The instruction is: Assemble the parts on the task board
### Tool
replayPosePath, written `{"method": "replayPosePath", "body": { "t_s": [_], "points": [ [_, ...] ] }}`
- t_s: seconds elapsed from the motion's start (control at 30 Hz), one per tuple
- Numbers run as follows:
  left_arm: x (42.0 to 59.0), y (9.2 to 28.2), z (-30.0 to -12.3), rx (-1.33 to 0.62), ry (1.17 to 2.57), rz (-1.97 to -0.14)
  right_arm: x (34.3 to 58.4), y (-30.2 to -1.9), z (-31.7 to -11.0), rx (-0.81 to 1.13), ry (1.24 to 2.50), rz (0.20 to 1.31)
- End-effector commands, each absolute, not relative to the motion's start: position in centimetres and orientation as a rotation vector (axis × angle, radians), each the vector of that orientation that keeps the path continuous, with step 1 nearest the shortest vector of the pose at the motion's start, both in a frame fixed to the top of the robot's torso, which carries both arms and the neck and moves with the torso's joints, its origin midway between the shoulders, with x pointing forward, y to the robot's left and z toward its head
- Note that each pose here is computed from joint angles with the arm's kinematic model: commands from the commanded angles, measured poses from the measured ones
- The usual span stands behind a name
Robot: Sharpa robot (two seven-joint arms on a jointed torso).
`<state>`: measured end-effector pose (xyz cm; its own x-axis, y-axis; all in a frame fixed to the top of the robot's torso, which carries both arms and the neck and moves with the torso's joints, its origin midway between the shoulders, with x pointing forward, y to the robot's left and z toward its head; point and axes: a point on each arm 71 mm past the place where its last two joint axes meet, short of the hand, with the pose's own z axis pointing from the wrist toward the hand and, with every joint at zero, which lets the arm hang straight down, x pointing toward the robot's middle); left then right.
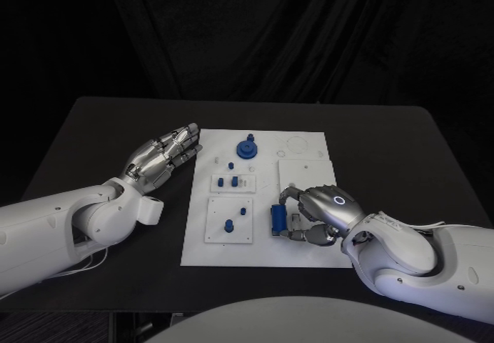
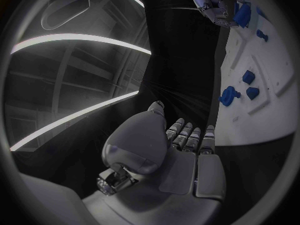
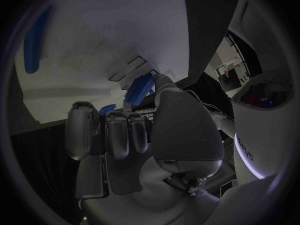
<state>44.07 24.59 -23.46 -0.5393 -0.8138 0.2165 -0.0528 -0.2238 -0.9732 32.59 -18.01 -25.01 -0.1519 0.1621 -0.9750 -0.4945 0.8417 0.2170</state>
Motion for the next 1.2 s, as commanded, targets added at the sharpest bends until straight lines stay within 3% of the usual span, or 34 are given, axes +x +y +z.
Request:
{"method": "replayPosePath", "body": {
  "t_s": [0.03, 0.73, 1.2],
  "points": [
    [44.0, 24.4, -23.4, -1.044, 1.486, -1.841, 32.5, -18.0, -24.9, -0.249, 1.614, 0.591],
    [44.0, 24.5, -23.5, -1.047, 1.489, -1.838, 31.4, -18.2, -23.9, -0.203, 1.595, 0.635],
    [44.0, 24.5, -23.6, -1.050, 1.493, -1.839, 31.2, -18.3, -24.4, -0.244, 1.680, 0.578]
  ]
}}
